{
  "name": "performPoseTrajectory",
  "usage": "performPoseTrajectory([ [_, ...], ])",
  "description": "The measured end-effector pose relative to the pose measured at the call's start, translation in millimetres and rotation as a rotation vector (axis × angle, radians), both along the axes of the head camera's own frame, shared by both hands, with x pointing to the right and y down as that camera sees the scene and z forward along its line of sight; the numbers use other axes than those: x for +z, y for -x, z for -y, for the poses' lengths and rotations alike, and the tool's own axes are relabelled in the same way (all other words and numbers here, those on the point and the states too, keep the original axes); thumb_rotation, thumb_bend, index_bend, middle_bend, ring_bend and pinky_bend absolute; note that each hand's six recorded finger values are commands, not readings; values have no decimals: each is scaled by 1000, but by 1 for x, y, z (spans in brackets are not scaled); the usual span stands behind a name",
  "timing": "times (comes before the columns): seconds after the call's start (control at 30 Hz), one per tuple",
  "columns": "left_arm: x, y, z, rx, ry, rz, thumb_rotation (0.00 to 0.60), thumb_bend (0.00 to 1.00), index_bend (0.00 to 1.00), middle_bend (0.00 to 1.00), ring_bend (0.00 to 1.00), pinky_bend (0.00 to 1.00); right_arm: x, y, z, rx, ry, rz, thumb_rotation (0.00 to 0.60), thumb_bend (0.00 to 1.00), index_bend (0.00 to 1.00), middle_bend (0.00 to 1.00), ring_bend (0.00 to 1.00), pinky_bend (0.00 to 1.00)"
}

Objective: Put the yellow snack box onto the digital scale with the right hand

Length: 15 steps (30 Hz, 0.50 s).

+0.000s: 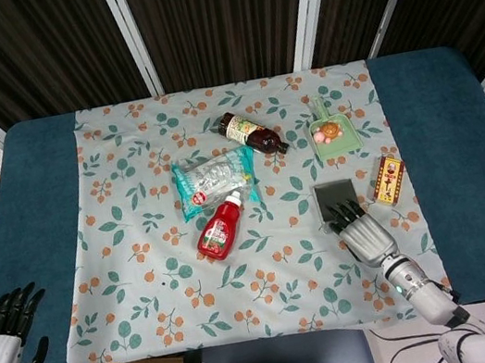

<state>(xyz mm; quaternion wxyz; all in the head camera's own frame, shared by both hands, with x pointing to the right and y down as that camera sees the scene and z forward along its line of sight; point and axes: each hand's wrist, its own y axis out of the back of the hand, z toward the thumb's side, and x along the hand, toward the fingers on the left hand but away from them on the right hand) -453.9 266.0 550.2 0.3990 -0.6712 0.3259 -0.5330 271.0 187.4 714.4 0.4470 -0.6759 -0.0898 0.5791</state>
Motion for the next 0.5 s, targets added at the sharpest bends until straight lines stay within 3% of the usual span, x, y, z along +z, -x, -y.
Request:
performPoseTrajectory([
  [0.5, -1, 0, -1, -2, -3, -1, 600, 448, 0, 0, 0, 111, 3, 3, 1, 1, 5, -5, 600, 765, 353, 0, 0, 0],
])
